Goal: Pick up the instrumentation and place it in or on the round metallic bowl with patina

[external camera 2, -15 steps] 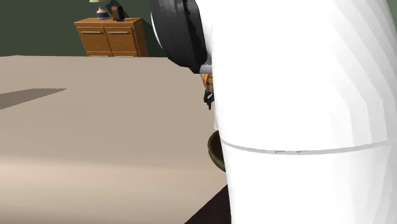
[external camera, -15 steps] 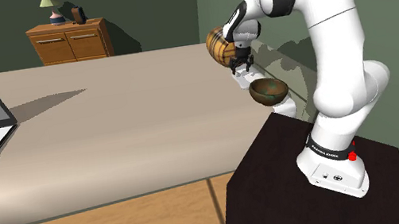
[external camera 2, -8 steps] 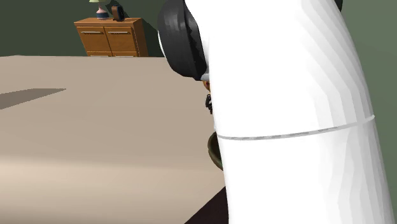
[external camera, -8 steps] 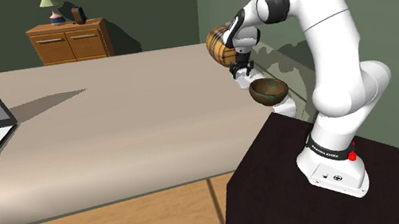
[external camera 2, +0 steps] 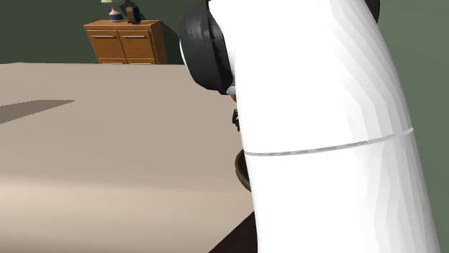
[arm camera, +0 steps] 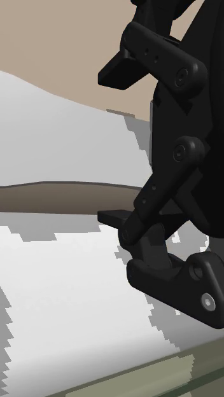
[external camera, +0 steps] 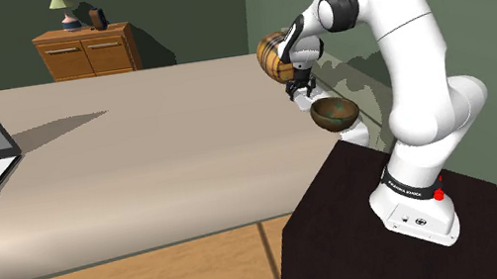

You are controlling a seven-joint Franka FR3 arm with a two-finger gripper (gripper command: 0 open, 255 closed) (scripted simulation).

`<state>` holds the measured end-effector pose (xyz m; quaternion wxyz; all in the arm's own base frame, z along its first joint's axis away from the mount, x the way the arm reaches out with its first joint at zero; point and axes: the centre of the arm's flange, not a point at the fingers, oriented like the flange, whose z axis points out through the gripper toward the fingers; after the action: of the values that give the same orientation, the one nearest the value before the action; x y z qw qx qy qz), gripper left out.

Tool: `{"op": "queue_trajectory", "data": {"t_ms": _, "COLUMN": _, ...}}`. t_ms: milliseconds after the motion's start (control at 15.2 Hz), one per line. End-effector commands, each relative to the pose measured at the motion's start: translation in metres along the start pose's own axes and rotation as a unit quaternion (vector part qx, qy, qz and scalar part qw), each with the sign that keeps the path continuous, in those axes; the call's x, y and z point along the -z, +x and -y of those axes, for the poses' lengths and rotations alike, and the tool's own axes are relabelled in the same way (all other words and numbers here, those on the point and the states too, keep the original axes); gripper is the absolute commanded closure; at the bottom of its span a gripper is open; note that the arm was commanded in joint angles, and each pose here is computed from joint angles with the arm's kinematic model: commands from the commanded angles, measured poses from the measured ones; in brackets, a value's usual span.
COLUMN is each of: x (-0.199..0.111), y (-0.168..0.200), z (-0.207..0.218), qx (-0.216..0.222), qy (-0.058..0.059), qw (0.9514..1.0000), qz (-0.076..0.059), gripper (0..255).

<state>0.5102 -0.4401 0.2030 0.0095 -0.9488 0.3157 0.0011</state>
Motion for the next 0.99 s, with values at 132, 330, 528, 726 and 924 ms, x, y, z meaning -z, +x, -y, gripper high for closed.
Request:
{"op": "queue_trajectory", "data": {"t_ms": 132, "x": 0.000, "y": 0.000, "z": 0.000, "qx": 0.000, "qy": 0.000, "qw": 1.0000, "qz": 0.000, "gripper": 255}}
{"op": "queue_trajectory", "data": {"t_ms": 330, "x": 0.000, "y": 0.000, "z": 0.000, "qx": 0.000, "qy": 0.000, "qw": 1.0000, "qz": 0.000, "gripper": 255}}
{"op": "queue_trajectory", "data": {"t_ms": 528, "x": 0.000, "y": 0.000, "z": 0.000, "qx": 0.000, "qy": 0.000, "qw": 1.0000, "qz": 0.000, "gripper": 255}}
{"op": "queue_trajectory", "data": {"t_ms": 726, "x": 0.005, "y": 0.000, "z": 0.000, "qx": 0.000, "qy": 0.000, "qw": 1.0000, "qz": 0.000, "gripper": 255}}
{"op": "queue_trajectory", "data": {"t_ms": 924, "x": 0.021, "y": 0.000, "z": 0.000, "qx": 0.000, "qy": 0.000, "qw": 1.0000, "qz": 0.000, "gripper": 255}}
